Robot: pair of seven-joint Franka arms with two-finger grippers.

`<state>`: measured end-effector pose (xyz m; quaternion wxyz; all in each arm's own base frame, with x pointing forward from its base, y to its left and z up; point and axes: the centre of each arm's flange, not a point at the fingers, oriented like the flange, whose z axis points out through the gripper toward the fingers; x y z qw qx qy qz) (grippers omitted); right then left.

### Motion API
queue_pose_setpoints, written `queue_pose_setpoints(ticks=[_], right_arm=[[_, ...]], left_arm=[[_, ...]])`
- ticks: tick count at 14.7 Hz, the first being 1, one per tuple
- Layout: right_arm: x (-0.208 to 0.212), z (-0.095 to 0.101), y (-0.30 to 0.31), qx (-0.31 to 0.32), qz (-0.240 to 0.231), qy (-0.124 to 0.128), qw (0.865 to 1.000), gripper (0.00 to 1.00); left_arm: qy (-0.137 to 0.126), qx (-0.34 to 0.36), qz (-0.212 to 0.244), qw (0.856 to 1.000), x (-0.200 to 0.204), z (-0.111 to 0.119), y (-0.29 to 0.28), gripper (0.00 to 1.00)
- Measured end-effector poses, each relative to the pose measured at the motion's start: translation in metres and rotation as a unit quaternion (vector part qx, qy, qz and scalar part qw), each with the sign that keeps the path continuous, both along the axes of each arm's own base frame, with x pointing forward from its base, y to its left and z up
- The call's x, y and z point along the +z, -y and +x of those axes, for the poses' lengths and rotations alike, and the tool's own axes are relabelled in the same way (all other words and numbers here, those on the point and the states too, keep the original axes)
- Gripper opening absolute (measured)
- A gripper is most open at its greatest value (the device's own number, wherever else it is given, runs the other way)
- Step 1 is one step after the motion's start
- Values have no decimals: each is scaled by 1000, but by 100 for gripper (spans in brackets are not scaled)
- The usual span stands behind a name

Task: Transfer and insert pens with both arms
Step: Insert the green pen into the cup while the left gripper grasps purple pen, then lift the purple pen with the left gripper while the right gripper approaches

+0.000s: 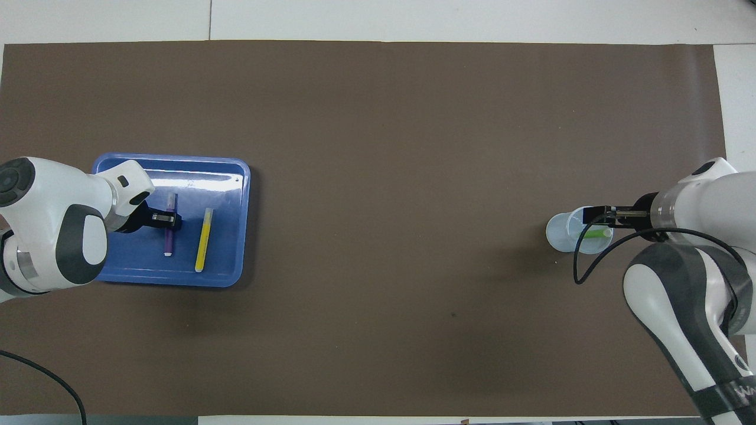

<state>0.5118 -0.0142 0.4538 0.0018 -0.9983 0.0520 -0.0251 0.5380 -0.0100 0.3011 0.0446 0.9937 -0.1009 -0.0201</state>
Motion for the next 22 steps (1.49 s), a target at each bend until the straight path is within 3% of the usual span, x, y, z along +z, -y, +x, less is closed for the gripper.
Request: queue_pose_setpoints(ticks=[1, 11, 18, 22], right_arm=[[15, 3, 0, 0, 0, -1, 1000, 100], [136, 33, -8, 12, -14, -31, 999, 100], [146, 37, -19, 22, -15, -45, 999, 100], [146, 36, -20, 22, -15, -48, 998, 100]], left_arm=[[2, -1, 0, 1000, 3, 0, 2, 18], [-2, 4, -1, 1000, 6, 2, 2, 18], [-60, 44, -6, 997, 78, 25, 7, 18], [-112, 143, -4, 983, 150, 30, 34, 18]])
